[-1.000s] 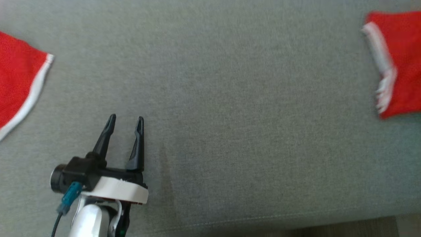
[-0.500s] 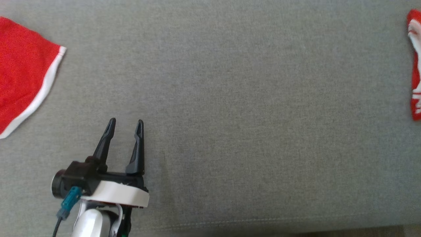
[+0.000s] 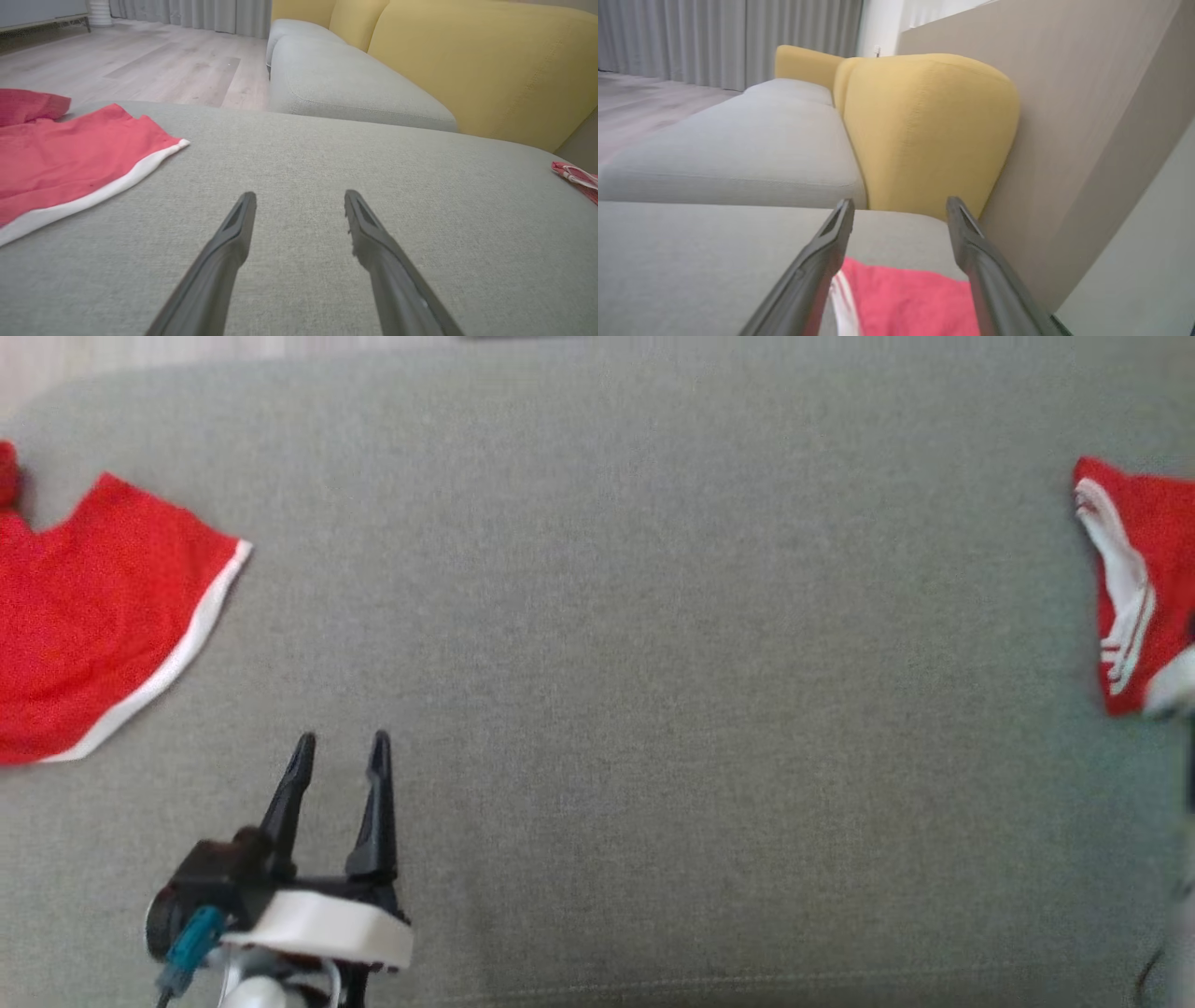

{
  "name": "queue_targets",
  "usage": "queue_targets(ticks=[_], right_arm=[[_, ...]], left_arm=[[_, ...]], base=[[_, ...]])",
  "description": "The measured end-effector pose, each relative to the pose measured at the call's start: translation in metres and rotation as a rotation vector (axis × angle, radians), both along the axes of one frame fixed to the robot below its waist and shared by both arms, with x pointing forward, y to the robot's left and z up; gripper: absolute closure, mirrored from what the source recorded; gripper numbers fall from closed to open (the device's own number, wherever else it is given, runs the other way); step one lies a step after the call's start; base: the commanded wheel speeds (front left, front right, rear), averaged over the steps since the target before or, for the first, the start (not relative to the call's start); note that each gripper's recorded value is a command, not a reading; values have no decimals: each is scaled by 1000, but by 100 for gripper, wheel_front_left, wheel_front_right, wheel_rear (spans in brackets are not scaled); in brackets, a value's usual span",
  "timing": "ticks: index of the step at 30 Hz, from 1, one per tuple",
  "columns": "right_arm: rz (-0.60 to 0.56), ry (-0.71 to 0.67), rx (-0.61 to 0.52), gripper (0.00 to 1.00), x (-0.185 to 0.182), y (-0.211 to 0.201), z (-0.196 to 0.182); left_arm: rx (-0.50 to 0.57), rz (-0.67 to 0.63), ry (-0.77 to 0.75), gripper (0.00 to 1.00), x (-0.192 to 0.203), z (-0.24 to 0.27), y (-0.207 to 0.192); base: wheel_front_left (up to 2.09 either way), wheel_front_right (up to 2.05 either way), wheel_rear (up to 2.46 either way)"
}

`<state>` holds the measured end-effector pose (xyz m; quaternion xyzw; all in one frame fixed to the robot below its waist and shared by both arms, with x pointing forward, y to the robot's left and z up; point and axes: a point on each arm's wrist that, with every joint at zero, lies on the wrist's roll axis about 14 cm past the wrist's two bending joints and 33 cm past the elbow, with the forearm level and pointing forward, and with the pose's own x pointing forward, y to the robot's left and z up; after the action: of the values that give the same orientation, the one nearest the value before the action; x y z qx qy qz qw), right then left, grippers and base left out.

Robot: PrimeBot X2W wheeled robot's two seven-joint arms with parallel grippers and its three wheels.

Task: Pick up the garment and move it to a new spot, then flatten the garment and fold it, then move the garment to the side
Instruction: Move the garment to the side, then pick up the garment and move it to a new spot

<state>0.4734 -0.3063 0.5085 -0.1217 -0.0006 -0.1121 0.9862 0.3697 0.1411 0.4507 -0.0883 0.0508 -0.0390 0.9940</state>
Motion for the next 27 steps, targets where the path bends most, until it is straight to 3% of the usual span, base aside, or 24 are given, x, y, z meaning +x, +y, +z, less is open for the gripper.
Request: queue_targets(ticks=[8, 20, 27], right_arm=[[189, 20, 116, 0, -60, 84, -24], [296, 152, 280, 0, -127, 133, -71], [318, 142, 311, 0, -134, 142, -68]], left_arm=[[13, 56, -21, 0, -24, 9, 19], [18, 114, -25, 0, -50, 10, 40], [28, 97, -22, 0, -53, 8, 39]], base=[[0, 0, 0], [0, 0, 0], [0, 0, 0]])
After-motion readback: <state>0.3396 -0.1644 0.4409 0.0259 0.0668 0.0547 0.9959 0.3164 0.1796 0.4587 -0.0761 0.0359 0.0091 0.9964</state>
